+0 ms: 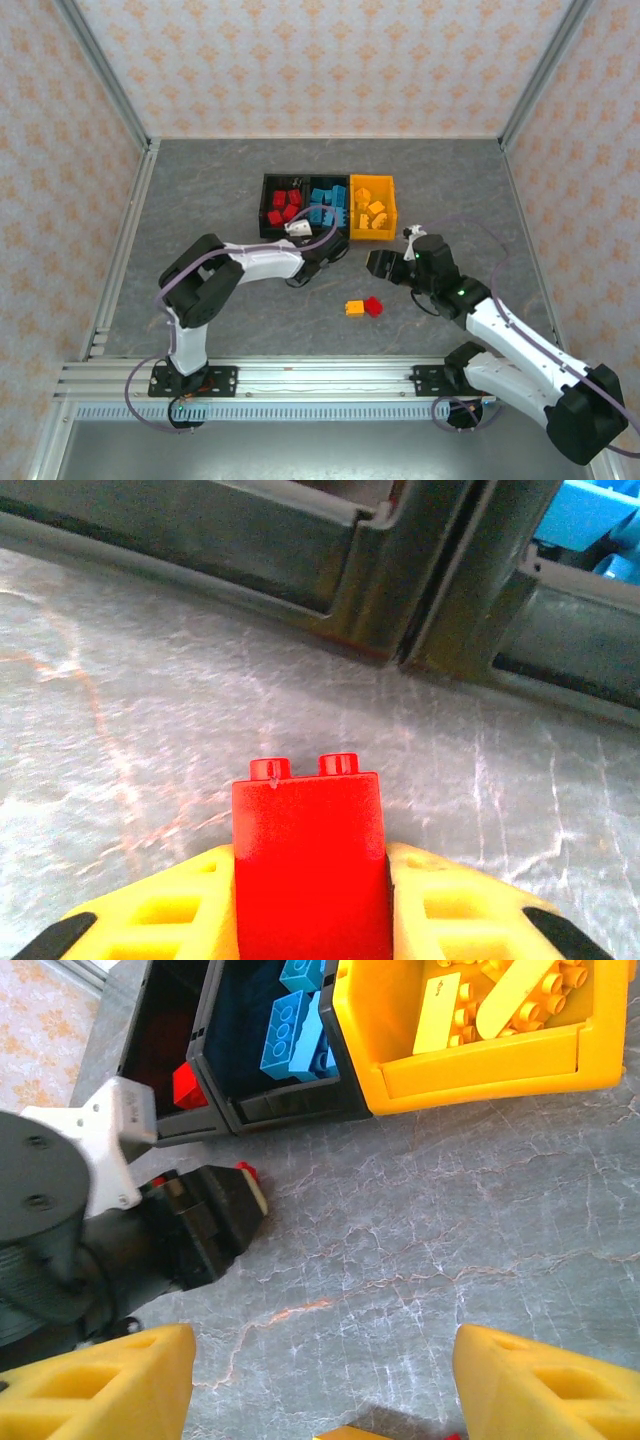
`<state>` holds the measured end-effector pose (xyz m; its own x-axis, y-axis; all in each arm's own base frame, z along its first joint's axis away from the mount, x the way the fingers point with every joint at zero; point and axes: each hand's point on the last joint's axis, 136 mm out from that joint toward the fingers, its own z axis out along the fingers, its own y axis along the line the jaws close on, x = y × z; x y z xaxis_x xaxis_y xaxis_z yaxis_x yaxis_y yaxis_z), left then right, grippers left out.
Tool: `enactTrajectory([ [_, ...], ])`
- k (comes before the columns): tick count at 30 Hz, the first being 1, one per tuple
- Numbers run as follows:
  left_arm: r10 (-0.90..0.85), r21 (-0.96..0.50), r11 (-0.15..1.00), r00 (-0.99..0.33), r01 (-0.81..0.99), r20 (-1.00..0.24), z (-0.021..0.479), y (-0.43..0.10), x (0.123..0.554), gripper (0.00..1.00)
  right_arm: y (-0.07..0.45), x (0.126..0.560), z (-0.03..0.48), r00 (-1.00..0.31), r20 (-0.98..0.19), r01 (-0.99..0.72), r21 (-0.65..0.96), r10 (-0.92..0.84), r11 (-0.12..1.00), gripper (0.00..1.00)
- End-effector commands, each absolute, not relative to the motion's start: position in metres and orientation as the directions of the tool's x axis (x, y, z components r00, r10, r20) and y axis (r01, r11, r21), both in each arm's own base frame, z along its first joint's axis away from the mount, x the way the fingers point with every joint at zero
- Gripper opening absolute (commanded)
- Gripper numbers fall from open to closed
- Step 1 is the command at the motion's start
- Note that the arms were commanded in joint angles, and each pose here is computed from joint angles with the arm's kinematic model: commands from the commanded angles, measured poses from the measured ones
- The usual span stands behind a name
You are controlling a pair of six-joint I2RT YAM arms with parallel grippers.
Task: Sort the legos into containers by color
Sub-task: Pick up the lego from the center of the table, then place the lego in the container.
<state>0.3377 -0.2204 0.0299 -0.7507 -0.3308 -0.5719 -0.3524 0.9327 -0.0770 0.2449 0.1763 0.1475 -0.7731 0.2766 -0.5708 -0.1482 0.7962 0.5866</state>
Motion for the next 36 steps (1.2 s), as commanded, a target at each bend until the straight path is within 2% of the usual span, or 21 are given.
enactTrajectory([
  [1, -0.301, -0.109, 0.949, -0.747, -0.295, -0.593, 0.059, -0.218, 0.327, 0.32, 0.182, 0.244, 0.147, -0.778, -0.572, -0.175, 0.594, 0.260, 0.785, 0.69],
  [11, -0.280, -0.135, 0.958, -0.710, -0.255, -0.646, 0.117, -0.181, 0.315, 0.33, 0.213, 0.242, 0.163, -0.810, -0.535, -0.255, 0.690, 0.240, 0.678, 0.69],
  [16, -0.291, -0.200, 0.957, -0.700, -0.211, -0.652, 0.152, -0.169, 0.335, 0.34, 0.222, 0.250, 0.167, -0.810, -0.534, -0.264, 0.700, 0.241, 0.664, 0.69],
  [21, -0.247, -0.158, 0.969, -0.692, -0.191, -0.679, 0.180, -0.158, 0.367, 0.35, 0.229, 0.252, 0.170, -0.816, -0.530, -0.269, 0.701, 0.231, 0.661, 0.69],
  [26, -0.229, -0.130, 0.973, -0.721, -0.191, -0.655, 0.174, -0.151, 0.404, 0.35, 0.228, 0.254, 0.173, -0.808, -0.535, -0.263, 0.703, 0.247, 0.661, 0.68],
  [36, -0.225, -0.041, 0.967, -0.767, -0.252, -0.601, 0.129, -0.134, 0.472, 0.35, 0.224, 0.253, 0.174, -0.800, -0.536, -0.247, 0.705, 0.271, 0.665, 0.68],
])
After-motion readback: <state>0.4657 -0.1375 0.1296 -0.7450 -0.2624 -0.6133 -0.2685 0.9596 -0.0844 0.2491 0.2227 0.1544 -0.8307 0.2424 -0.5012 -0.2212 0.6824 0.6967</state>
